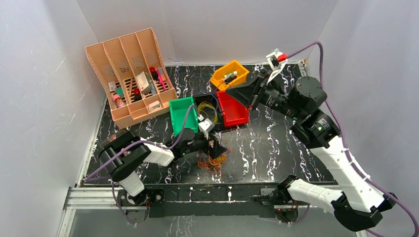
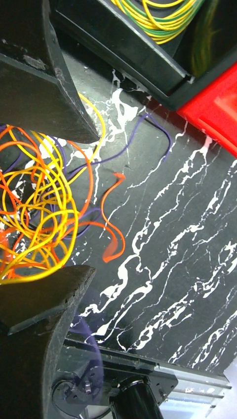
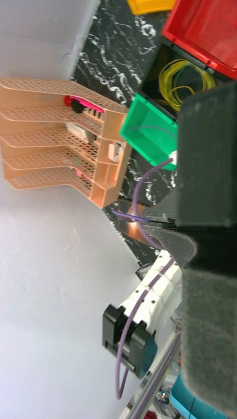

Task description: Untangle the cables

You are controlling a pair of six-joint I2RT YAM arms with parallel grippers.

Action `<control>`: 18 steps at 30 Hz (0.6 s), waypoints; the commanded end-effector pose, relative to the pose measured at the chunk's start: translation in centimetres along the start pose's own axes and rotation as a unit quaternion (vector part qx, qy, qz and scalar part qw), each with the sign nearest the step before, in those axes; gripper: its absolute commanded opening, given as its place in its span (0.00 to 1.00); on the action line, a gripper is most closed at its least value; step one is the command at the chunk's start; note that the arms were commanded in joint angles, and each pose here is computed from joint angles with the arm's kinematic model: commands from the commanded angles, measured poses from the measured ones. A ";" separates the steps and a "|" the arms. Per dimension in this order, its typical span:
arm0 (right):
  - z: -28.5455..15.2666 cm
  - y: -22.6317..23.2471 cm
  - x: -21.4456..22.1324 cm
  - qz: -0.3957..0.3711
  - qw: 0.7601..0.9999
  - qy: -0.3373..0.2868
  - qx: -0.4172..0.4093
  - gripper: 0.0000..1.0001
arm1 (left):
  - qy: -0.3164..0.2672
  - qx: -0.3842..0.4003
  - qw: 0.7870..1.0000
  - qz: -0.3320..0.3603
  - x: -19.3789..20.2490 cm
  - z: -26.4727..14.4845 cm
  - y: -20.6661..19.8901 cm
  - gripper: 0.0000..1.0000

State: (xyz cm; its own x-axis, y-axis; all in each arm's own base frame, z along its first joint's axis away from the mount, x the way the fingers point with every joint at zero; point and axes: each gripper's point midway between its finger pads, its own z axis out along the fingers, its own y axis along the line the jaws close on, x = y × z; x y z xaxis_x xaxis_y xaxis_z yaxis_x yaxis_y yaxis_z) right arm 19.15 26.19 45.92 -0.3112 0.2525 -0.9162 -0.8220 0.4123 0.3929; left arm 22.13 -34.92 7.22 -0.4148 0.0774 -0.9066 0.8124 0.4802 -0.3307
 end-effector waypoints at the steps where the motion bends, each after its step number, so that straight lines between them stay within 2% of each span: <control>1: -0.5 3.1 -5.8 -0.042 0.995 -0.075 -0.042 0.00 | -0.013 -0.007 1.000 0.011 0.1 -0.2 0.2 0.91; 11: -0.9 5.0 -10.3 -0.064 0.988 -0.127 -0.054 0.00 | 0.003 -0.024 1.000 0.010 1.8 -0.7 1.0 0.91; 18: -1.8 5.1 -13.9 -0.083 0.979 -0.185 -0.024 0.00 | 0.010 -0.030 0.999 0.009 2.5 -1.1 1.2 0.90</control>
State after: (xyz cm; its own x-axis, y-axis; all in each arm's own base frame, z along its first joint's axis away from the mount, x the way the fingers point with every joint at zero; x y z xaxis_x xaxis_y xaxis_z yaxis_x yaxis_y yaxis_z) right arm 18.98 25.31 55.46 -0.1378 0.3898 -0.9105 -0.8689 0.3937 0.3001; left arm 21.61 -33.19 4.68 -0.4420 0.1071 -0.8906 0.7825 0.5315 -0.3245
